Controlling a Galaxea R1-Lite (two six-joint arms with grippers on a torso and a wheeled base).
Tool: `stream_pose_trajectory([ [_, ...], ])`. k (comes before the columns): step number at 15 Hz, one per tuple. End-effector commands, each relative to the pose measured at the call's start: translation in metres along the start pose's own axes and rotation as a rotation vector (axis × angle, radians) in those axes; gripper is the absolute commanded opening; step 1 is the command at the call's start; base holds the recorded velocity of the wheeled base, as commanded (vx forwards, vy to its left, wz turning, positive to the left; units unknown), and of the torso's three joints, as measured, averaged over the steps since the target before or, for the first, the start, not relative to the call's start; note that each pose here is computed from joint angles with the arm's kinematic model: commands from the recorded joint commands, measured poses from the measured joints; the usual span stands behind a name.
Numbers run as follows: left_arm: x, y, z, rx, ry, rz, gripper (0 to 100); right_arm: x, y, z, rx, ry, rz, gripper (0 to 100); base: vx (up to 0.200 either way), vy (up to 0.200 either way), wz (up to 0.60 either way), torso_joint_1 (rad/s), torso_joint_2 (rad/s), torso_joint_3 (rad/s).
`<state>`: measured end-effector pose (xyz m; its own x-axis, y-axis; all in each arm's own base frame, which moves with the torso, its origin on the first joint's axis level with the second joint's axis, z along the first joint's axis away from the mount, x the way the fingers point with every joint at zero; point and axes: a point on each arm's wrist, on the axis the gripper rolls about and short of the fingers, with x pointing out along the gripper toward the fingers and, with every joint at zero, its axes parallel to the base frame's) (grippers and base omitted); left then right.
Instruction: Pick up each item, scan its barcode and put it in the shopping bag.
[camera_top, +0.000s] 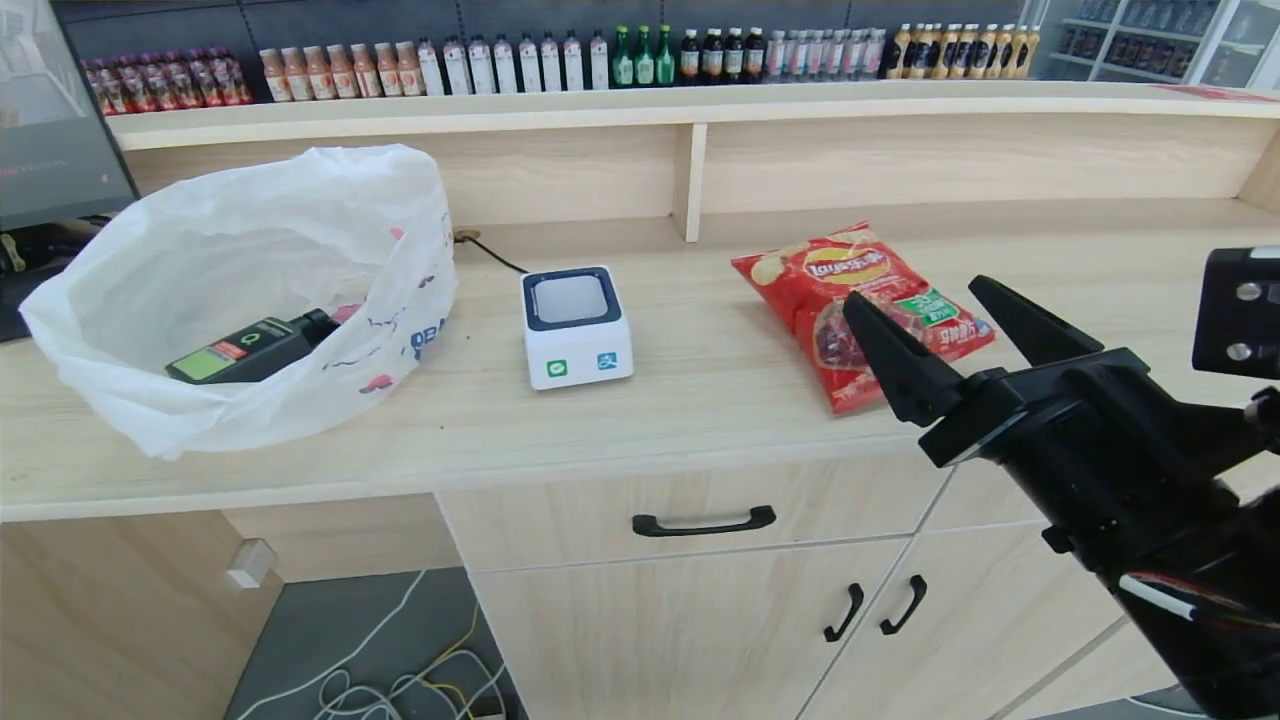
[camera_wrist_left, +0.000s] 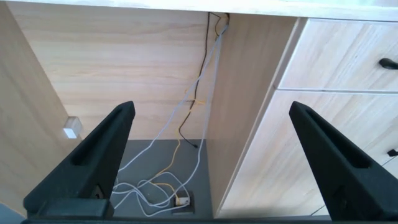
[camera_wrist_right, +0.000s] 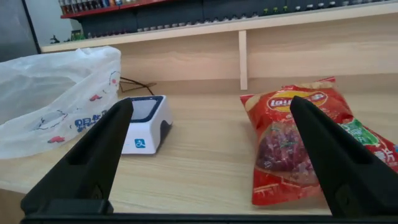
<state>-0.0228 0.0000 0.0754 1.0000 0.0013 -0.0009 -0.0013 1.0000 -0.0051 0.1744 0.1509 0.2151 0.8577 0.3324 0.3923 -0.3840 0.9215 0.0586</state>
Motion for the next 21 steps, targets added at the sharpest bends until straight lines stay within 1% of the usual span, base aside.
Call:
stream_pose_trajectory([
  [1,0.000,0.000,0.000,0.001,-0.001,0.000,100,0.000,0.000,0.001,0.000,-0.005,0.000,100,0.000,0.000,0.00,0.000,0.00,0.000],
  [5,0.000,0.000,0.000,0.001,-0.001,0.000,100,0.000,-0.001,0.007,0.008,-0.027,-0.002,100,0.000,0.000,0.00,0.000,0.00,0.000],
  [8,0.000,0.000,0.000,0.001,-0.001,0.000,100,0.004,0.001,0.022,0.009,-0.082,0.007,100,0.000,0.000,0.00,0.000,0.00,0.000],
  [9,0.000,0.000,0.000,0.001,-0.001,0.000,100,0.008,0.004,0.030,0.010,-0.087,0.021,100,0.000,0.000,0.00,0.000,0.00,0.000],
  [11,0.000,0.000,0.000,0.001,-0.001,0.000,100,0.023,0.009,0.065,0.002,-0.072,0.035,100,0.000,0.000,0.00,0.000,0.00,0.000],
  [12,0.000,0.000,0.000,0.001,-0.001,0.000,100,0.027,0.010,0.078,-0.009,-0.037,0.045,100,0.000,0.000,0.00,0.000,0.00,0.000],
  [14,0.000,0.000,0.000,0.001,-0.001,0.000,100,0.034,0.012,0.099,-0.027,0.028,0.106,100,0.000,0.000,0.00,0.000,0.00,0.000],
  [15,0.000,0.000,0.000,0.001,-0.001,0.000,100,0.036,0.013,0.102,-0.022,0.064,0.119,100,0.000,0.000,0.00,0.000,0.00,0.000],
  [17,0.000,0.000,0.000,0.001,-0.001,-0.001,100,0.038,0.013,0.098,-0.024,0.153,0.170,100,0.000,0.000,0.00,0.000,0.00,0.000],
  [18,0.000,0.000,0.000,0.001,-0.001,-0.001,100,0.044,0.006,0.096,-0.038,0.179,0.188,100,0.000,0.000,0.00,0.000,0.00,0.000],
  [19,0.000,0.000,0.000,0.001,-0.001,0.000,100,0.051,-0.013,0.098,-0.089,0.226,0.140,100,0.000,0.000,0.00,0.000,0.00,0.000],
  [20,0.000,0.000,0.000,0.001,-0.001,0.000,100,0.054,-0.019,0.100,-0.126,0.291,0.128,100,0.000,0.000,0.00,0.000,0.00,0.000],
  [21,0.000,0.000,0.000,0.001,-0.001,0.000,100,0.056,-0.024,0.099,-0.139,0.354,0.145,100,0.000,0.000,0.00,0.000,0.00,0.000],
])
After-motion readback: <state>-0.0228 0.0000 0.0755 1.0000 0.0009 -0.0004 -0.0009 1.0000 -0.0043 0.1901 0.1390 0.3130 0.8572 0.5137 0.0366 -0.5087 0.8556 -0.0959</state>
